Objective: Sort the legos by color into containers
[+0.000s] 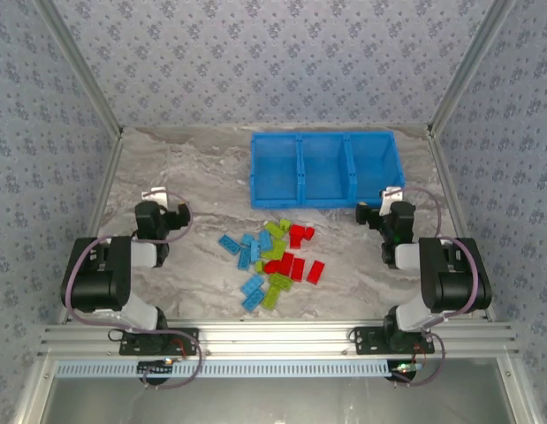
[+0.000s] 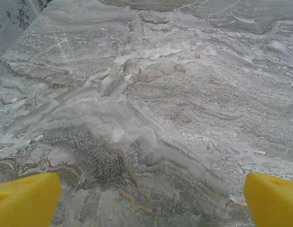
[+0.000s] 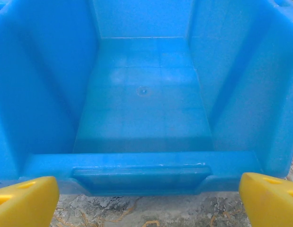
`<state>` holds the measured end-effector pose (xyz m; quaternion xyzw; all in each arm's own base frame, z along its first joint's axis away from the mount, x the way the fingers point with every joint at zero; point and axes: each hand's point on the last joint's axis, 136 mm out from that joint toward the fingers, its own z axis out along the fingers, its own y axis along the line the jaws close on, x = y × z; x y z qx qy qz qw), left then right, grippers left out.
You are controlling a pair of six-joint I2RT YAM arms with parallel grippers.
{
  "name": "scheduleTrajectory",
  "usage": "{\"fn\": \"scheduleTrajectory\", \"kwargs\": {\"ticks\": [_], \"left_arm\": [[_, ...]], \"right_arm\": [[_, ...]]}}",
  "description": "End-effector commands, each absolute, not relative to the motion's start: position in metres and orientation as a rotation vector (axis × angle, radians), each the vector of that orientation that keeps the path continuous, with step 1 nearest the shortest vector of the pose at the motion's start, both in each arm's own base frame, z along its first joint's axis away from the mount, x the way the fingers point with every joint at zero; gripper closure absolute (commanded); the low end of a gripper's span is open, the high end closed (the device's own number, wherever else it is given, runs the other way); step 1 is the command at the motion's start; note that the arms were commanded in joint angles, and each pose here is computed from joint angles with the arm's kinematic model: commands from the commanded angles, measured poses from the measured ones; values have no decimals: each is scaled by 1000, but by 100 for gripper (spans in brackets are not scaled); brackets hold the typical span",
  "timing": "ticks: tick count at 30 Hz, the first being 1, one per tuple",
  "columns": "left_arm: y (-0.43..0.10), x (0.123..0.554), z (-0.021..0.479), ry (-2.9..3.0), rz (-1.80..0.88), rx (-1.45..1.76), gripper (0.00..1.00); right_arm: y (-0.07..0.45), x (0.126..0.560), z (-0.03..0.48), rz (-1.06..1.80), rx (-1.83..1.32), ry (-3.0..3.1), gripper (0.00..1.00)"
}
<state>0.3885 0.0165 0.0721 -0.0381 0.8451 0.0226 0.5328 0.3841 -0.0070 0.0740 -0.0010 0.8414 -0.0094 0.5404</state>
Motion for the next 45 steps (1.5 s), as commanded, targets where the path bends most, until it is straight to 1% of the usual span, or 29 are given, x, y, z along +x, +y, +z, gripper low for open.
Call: {"fn": "scheduleTrajectory", "kwargs": {"ticks": [1,14,17,19,23,27,28,32,34,36,38,41,43,45], "left_arm": [[16,397,89,1960,51,-86,1],[16,397,89,1961,50,-85,1],[16,397,89,1962,50,-86,1],[17,397,89,1962,52,-87,1],[17,398,89,1962,41,-87,1],[17,397,89,1962,43,-87,1],[17,397,89,1961,42,-88,1],[17,397,89,1961,42,-87,1],[16,398,90,1966,38,-81,1],[4,397,101,1992,31,-16,1],[-2,392,121,2037,57,-21,1],[-29,370,169,1991,-54,-43,1],[-55,353,197,1968,-148,-15,1],[-96,333,225,1953,-261,140,1]], "right_arm": [[-14,389,82,-65,9,1979,0],[-18,389,83,7,27,1972,0],[-19,389,84,-22,35,1972,0],[-30,384,101,-70,100,1951,0],[-43,361,140,-100,240,1933,0],[-56,321,175,-23,568,1931,0],[-49,309,183,56,627,1946,0],[1,280,190,350,609,2081,0],[32,266,187,485,555,2187,0],[64,251,179,588,469,2314,0],[95,232,169,622,351,2464,0],[128,210,154,606,178,2619,0],[140,202,143,563,126,2685,0],[148,197,130,528,90,2741,0]]}}
